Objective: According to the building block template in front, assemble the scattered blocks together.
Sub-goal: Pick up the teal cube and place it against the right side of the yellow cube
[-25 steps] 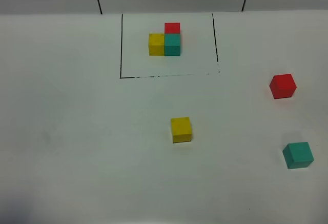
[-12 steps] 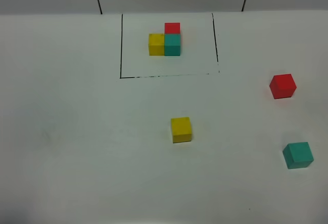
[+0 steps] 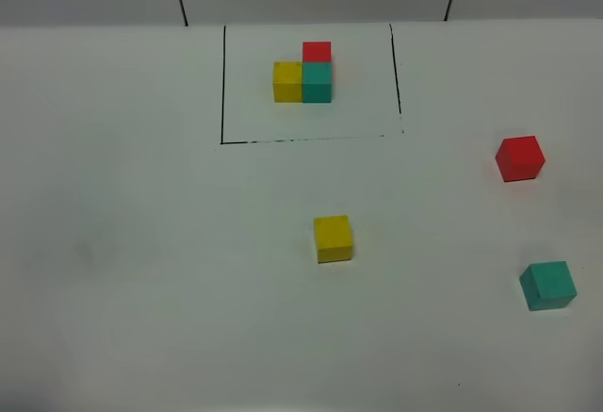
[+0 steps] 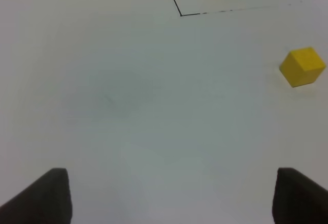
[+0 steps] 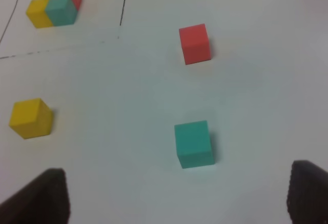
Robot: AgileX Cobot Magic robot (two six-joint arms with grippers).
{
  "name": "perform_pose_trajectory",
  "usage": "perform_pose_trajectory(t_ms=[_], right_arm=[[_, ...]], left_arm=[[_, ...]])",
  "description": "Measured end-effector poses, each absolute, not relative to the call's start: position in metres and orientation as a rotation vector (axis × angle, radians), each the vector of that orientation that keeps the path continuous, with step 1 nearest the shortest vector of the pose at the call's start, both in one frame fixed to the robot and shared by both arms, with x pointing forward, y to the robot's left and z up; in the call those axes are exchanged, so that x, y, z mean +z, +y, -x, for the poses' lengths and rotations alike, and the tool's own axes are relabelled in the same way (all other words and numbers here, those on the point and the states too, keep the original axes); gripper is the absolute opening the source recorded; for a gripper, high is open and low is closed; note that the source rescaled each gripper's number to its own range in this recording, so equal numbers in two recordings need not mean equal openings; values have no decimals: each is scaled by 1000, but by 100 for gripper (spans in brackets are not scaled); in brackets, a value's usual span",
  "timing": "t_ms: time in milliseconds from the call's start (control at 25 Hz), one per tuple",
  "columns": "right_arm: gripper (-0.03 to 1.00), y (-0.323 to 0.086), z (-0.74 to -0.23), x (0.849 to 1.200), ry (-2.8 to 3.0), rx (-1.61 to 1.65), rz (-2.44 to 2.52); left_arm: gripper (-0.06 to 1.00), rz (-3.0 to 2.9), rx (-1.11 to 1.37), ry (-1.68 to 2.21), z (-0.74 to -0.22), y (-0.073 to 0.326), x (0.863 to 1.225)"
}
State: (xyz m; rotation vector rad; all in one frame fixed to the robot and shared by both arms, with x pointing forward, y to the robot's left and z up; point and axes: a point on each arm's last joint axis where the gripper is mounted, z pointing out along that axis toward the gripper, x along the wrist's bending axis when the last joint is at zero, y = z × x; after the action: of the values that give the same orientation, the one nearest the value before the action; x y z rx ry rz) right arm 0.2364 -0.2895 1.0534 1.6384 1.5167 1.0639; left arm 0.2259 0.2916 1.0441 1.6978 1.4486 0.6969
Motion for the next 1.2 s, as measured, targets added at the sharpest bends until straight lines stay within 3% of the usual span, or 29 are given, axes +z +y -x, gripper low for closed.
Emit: perform_pose_trajectory(t_ms=[1200], right_arm=[[72,-289,-236,1053,1517,1066,-1639]], left_arm=[[74,-1639,744,1535,-227,291,1044]])
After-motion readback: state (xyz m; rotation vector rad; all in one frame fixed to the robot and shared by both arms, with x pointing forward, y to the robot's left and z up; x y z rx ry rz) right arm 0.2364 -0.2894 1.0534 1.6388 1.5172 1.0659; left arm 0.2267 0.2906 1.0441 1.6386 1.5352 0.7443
